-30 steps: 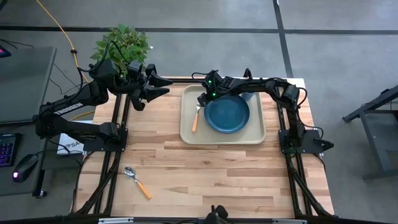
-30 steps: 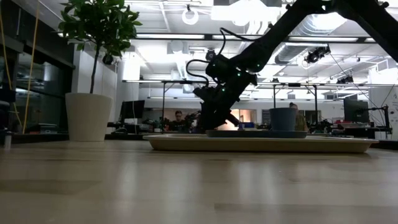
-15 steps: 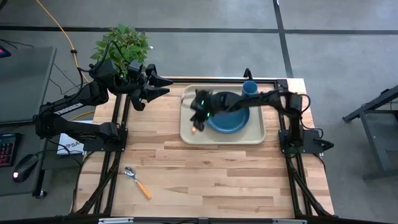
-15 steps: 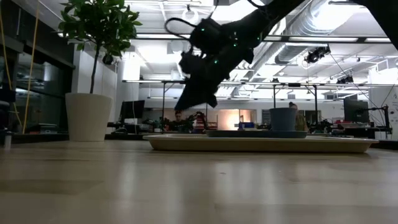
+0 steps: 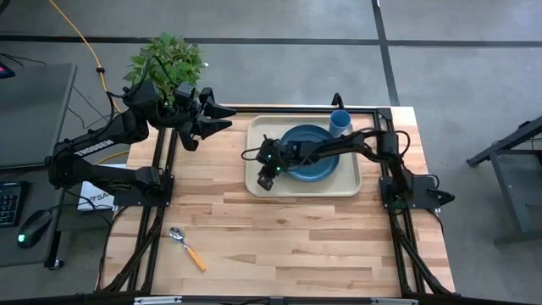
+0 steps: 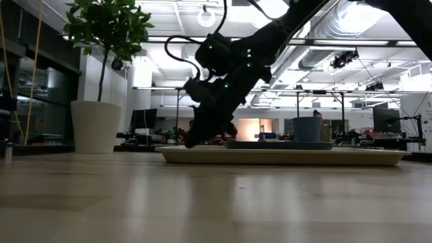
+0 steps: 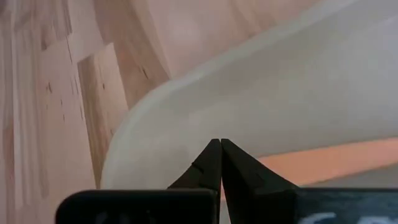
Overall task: Pick and place plate/cup/fork/spoon on tray
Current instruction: Put the brown fork on the gray serving tray to the left of the blue plate
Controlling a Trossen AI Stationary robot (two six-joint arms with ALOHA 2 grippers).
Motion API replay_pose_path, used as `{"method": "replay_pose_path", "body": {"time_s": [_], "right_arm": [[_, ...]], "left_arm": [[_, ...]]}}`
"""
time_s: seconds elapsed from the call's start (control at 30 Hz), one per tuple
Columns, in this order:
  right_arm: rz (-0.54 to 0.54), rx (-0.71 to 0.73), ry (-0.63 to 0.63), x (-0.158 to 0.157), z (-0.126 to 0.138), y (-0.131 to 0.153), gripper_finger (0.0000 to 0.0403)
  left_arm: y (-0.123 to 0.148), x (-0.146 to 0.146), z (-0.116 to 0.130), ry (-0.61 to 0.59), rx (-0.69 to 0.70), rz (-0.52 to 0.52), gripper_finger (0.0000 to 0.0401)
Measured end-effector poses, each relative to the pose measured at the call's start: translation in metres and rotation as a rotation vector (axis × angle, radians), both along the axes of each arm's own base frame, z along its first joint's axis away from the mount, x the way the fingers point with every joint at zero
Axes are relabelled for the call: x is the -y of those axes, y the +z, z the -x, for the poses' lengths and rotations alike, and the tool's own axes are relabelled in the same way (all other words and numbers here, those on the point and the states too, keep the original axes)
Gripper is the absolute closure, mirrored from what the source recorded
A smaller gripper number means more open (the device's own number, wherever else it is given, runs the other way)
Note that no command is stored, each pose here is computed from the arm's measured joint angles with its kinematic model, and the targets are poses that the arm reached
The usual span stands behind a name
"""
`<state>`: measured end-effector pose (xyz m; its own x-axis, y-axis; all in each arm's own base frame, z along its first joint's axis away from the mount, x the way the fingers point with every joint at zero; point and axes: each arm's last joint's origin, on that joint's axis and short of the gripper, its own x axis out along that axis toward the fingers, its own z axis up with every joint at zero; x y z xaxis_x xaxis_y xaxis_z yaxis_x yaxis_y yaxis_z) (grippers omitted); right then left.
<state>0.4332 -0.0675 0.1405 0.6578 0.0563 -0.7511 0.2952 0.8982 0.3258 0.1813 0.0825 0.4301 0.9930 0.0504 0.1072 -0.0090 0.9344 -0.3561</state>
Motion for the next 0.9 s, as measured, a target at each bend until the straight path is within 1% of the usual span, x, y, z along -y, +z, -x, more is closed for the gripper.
{"method": "replay_pose_path", "body": {"time_s": [0.13, 0.4, 0.6, 0.8, 0.9], "right_arm": [[0.011, 0.031, -0.007, -0.007, -0.004, 0.002, 0.0403], [0.033, -0.046, -0.019, -0.008, 0.001, -0.003, 0.0403], [0.046, -0.093, 0.000, -0.009, 0.005, -0.006, 0.0403], [0.046, -0.100, 0.022, -0.009, 0.006, -0.006, 0.0403], [0.050, -0.083, 0.022, -0.009, 0.006, 0.000, 0.0403]], "left_arm": [[0.000, 0.000, 0.000, 0.000, 0.000, 0.000, 0.0217], [-0.001, 0.000, 0.000, 0.000, -0.006, 0.003, 0.0217], [-0.001, 0.000, 0.000, 0.000, -0.006, 0.003, 0.0217], [-0.001, 0.000, 0.000, 0.000, -0.006, 0.003, 0.0217], [-0.001, 0.000, 0.000, 0.000, -0.006, 0.003, 0.0217]]}}
